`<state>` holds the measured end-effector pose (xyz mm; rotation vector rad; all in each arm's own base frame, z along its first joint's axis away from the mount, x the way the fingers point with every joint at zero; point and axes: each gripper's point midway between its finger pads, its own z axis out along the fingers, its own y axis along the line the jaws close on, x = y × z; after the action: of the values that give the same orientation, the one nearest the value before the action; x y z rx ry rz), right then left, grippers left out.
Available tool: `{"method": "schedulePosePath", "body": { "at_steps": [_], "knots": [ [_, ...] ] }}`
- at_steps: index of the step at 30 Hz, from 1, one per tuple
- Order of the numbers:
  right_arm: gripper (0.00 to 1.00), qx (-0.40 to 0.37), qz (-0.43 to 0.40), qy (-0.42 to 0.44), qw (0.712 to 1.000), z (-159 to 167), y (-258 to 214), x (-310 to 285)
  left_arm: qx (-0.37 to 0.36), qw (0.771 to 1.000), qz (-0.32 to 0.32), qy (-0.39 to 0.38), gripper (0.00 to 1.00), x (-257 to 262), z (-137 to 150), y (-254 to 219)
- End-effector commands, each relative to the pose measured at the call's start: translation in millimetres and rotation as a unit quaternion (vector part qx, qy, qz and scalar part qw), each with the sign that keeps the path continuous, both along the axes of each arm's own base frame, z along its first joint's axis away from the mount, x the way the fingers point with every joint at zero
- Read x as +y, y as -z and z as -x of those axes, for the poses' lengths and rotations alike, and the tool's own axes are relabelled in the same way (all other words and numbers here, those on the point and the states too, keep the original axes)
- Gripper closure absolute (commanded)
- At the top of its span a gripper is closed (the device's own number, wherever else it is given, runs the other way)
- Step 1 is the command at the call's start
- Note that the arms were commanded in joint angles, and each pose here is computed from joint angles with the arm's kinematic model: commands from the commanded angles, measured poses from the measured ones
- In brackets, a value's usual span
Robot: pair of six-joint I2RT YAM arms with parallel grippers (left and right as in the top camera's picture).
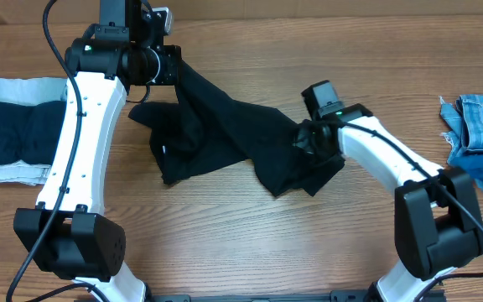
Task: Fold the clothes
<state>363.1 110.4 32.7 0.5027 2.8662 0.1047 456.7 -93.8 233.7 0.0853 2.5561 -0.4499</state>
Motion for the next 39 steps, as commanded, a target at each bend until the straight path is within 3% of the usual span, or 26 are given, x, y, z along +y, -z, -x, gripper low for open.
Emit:
{"method": "schedulePosePath", "body": {
  "at_steps": [1,4,7,10,11,20,21,29,37,39],
  "knots": [
    [0.70,-0.012,0.035,-0.020,0.999,-15,-9,-33,-0.028,1.000,-0.008,0.010,0.95,1,1,-18],
    [0.72,-0.036,-0.037,-0.064,0.997,-24,-49,-2,-0.029,0.999,-0.010,0.013,0.95,1,1,-18],
    [0.70,-0.075,-0.057,-0.095,0.991,-30,-92,29,-0.029,0.999,-0.010,0.013,0.95,1,1,-18],
    [0.62,-0.095,-0.078,-0.108,0.987,-25,-109,74,-0.030,0.999,-0.010,0.013,0.96,1,0,-19],
    [0.58,-0.092,-0.080,-0.098,0.988,-23,-106,84,-0.031,0.999,-0.010,0.013,0.95,1,0,-19],
    [0.56,-0.065,-0.100,-0.025,0.993,-31,-39,140,-0.032,0.999,-0.003,0.018,0.96,-2,0,-20],
    [0.50,-0.059,-0.087,-0.027,0.994,-28,-31,141,-0.033,0.999,0.005,0.023,0.96,-5,0,-21],
    [0.52,-0.007,-0.006,-0.013,1.000,-5,-11,108,-0.033,0.999,0.013,0.029,0.96,-8,1,-22],
    [0.59,-0.003,0.002,-0.013,1.000,-3,-10,104,-0.032,0.999,0.012,0.029,0.96,-8,1,-22],
    [0.56,-0.007,0.002,-0.030,1.000,-3,-14,106,-0.032,0.999,0.012,0.029,0.96,-8,1,-22]
  ]
}}
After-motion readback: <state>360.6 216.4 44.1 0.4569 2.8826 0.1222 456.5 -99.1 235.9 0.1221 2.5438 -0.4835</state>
